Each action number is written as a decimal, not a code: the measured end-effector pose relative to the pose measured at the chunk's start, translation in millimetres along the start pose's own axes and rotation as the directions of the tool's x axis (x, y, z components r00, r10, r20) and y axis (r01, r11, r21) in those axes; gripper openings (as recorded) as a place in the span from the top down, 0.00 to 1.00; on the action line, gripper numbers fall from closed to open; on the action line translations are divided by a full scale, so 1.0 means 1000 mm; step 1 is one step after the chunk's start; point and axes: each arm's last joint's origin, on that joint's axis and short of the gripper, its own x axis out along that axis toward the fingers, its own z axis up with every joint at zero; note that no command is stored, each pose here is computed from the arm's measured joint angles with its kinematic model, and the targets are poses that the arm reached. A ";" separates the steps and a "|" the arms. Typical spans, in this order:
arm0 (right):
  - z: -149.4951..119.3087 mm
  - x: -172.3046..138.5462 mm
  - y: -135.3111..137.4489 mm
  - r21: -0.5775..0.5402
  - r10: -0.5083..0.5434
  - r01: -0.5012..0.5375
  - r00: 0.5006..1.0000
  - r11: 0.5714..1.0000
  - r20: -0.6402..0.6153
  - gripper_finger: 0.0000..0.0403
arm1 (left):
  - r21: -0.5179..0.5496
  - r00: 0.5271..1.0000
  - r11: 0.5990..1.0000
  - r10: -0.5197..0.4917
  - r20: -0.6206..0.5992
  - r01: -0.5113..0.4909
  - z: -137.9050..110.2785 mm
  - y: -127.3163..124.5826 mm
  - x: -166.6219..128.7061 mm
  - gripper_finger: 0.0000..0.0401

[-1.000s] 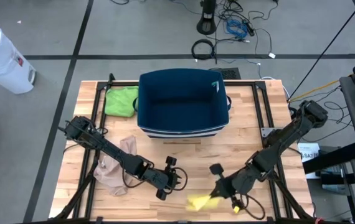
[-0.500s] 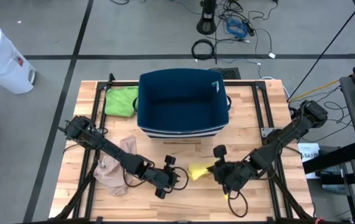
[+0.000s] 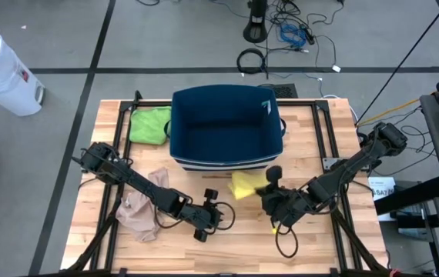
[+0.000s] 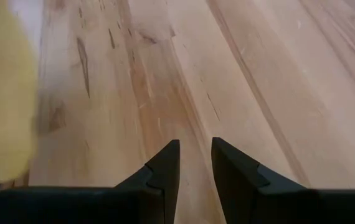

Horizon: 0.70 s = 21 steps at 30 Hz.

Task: Fold towel
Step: Fold the yellow towel

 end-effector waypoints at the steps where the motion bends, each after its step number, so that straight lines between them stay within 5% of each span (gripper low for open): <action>1: 0.000 0.001 0.002 0.031 0.099 -0.099 0.995 0.995 -0.006 1.00 | -0.001 1.000 1.000 0.000 -0.003 0.000 0.000 0.000 0.000 0.75; 4: 0.000 0.010 0.016 0.125 0.411 -0.408 0.912 0.904 0.004 0.96 | -0.001 1.000 1.000 0.000 -0.005 0.000 0.000 0.000 0.000 0.75; 8: -0.001 0.019 0.042 0.155 0.602 -0.597 0.798 0.787 0.022 0.83 | -0.001 1.000 1.000 0.001 -0.010 -0.001 -0.001 0.001 0.000 0.75; 14: 0.000 0.021 0.061 0.213 0.666 -0.657 0.745 0.723 0.035 0.59 | -0.024 1.000 1.000 -0.002 -0.012 0.001 -0.001 0.000 0.000 0.75; 21: 0.008 0.022 0.062 0.231 0.629 -0.637 0.768 0.735 0.117 0.48 | -0.033 1.000 0.999 -0.008 -0.014 0.007 -0.001 -0.003 -0.001 0.75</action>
